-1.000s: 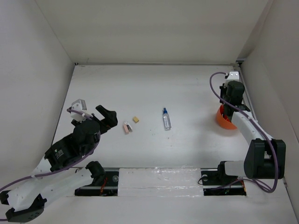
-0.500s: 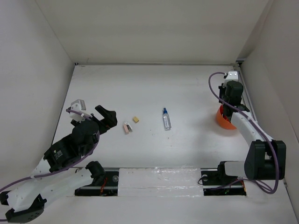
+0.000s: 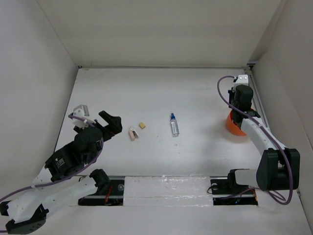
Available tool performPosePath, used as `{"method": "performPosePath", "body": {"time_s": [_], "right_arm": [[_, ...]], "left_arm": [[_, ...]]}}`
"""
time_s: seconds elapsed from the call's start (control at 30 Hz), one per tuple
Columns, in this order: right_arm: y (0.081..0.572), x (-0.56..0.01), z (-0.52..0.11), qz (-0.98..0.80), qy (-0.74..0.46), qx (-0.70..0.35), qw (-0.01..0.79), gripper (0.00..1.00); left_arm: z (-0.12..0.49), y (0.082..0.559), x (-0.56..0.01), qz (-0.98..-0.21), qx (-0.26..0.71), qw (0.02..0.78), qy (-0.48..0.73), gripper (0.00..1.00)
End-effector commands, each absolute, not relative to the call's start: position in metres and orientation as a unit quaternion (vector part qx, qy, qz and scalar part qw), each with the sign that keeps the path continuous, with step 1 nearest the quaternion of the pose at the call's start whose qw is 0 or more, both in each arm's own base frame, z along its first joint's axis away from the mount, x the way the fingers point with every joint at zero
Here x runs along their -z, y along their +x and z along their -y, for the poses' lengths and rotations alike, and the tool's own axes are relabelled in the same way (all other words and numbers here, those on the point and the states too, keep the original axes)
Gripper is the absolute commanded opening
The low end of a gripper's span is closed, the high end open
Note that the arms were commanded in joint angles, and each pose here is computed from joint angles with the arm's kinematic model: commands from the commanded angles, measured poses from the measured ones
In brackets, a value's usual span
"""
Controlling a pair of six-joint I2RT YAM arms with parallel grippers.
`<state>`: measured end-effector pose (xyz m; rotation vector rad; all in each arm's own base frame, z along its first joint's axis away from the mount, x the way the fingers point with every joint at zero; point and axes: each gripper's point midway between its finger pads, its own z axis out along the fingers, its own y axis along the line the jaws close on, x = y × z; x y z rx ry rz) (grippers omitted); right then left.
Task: Sort the stationery into containers
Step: Place the pen in the storage box.
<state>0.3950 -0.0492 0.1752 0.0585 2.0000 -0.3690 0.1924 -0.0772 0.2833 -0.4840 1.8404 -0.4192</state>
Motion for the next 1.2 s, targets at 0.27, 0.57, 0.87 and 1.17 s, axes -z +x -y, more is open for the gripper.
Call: {"method": "performPosePath", "body": {"time_s": [0.27,0.57,0.87,1.17], "right_arm": [[0.393,-0.188,0.054,-0.825,0.039,0.172,0.536,0.16],[0.393,-0.192,0.054,-0.823,0.040,0.172,0.540,0.26],[0.391,-0.193,0.052,-0.823,0.037,0.167,0.541,0.29],[0.390,-0.216,0.030,-0.807,0.007,0.119,0.578,0.39]], "left_arm": [[0.078,0.193,-0.285,-0.776,0.185,0.568,-0.204,1.00],[0.078,0.193,-0.285,-0.776,0.185,0.568,-0.204,1.00],[0.077,0.194,-0.288,-0.772,0.185,0.571,-0.208,1.00],[0.073,0.192,-0.290,-0.767,0.189,0.574,-0.216,1.00]]}}
